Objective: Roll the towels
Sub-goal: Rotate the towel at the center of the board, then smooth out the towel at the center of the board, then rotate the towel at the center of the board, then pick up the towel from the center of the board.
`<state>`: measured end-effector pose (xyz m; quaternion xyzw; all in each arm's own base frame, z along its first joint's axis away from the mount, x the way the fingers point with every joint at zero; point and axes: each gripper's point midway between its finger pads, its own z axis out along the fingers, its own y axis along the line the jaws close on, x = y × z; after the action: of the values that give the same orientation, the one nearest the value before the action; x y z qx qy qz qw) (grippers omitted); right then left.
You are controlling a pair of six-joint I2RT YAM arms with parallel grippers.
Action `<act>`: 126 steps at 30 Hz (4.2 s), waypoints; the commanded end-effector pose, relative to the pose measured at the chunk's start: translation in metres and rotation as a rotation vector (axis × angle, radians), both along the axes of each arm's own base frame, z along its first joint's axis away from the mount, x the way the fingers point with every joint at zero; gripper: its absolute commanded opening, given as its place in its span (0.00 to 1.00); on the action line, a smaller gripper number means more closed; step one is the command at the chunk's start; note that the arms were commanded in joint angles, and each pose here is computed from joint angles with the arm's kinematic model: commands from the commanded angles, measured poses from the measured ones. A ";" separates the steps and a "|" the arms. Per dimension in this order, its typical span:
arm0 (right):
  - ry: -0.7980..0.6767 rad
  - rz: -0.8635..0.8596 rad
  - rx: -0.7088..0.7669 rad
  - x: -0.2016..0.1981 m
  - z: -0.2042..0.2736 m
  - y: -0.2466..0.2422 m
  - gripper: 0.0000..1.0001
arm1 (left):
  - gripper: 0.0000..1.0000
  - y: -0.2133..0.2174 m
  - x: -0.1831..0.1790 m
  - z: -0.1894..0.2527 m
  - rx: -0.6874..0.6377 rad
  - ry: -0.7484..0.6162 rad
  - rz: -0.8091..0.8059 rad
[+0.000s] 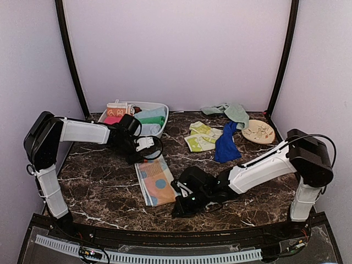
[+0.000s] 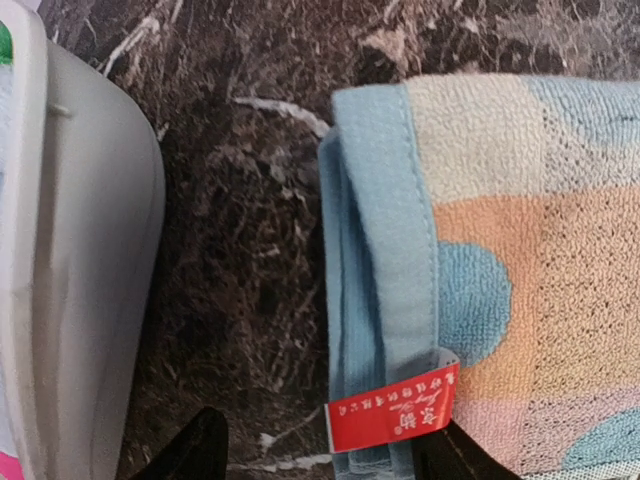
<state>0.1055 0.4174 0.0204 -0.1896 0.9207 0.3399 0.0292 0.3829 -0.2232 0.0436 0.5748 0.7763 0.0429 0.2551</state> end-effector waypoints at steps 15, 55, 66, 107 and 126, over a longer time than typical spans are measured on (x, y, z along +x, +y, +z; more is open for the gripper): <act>0.121 0.263 0.308 0.051 0.041 0.088 0.10 | 0.94 0.011 -0.028 0.129 -0.239 -0.151 0.023; -0.097 -0.280 0.185 0.246 -0.015 0.056 0.12 | 0.74 -0.058 -0.219 0.054 -0.175 0.348 -0.490; -0.168 -0.418 0.242 0.248 0.022 0.032 0.23 | 0.58 -0.067 -0.207 0.002 -0.006 0.280 -0.481; -1.383 0.909 -0.208 0.040 0.031 0.019 0.45 | 0.52 -0.064 -0.131 0.015 -0.275 0.580 -0.169; -1.049 0.706 -0.076 0.048 0.016 0.016 0.00 | 0.54 -0.013 -0.151 0.024 -0.276 0.444 -0.157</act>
<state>0.1504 0.4266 0.0221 -0.6802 0.6237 0.0808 0.3766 0.2361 -0.2381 0.0501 0.5687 0.7838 -0.2213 0.1153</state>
